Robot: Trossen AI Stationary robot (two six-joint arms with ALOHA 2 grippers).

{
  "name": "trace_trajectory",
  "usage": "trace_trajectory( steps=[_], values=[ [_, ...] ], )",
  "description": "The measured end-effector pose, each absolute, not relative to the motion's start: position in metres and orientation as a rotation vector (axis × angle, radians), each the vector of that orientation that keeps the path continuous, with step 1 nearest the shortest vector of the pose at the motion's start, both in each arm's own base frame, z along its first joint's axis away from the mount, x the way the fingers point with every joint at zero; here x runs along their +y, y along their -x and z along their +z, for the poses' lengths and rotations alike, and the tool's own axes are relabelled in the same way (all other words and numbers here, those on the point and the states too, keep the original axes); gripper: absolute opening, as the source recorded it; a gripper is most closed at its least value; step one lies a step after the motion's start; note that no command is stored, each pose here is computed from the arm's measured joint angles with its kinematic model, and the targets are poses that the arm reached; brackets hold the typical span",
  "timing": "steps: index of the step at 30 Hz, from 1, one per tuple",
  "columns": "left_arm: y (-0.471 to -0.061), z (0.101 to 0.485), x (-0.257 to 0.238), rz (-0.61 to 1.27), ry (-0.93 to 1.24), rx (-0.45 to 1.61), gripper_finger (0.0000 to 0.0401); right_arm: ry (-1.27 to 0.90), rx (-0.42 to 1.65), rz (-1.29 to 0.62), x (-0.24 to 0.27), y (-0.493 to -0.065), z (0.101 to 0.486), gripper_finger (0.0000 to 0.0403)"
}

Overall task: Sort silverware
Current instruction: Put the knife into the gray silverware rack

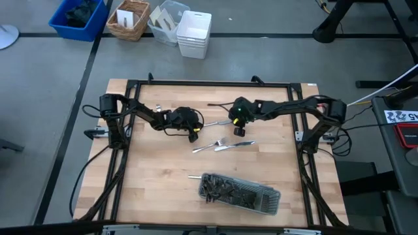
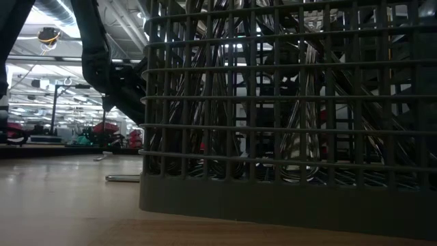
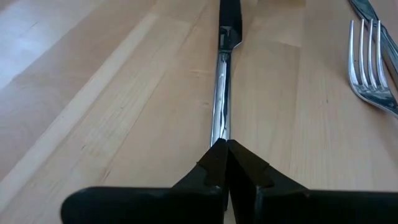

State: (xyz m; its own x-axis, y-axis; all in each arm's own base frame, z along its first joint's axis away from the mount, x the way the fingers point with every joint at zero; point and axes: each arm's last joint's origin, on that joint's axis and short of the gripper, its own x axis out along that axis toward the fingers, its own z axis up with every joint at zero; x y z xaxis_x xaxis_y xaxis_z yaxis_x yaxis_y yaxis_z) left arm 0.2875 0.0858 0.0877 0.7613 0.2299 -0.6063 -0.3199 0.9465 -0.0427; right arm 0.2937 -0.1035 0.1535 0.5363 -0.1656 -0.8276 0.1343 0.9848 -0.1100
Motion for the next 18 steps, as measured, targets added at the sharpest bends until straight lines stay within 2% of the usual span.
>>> trace_trajectory(
  steps=[18],
  values=[
    [-0.2873, 0.0875, 0.0854, 0.298, 0.149, 0.641, 0.0001, 0.116, 1.039, -0.253, -0.1061, -0.2927, 0.1492, 0.0074]
  ],
)
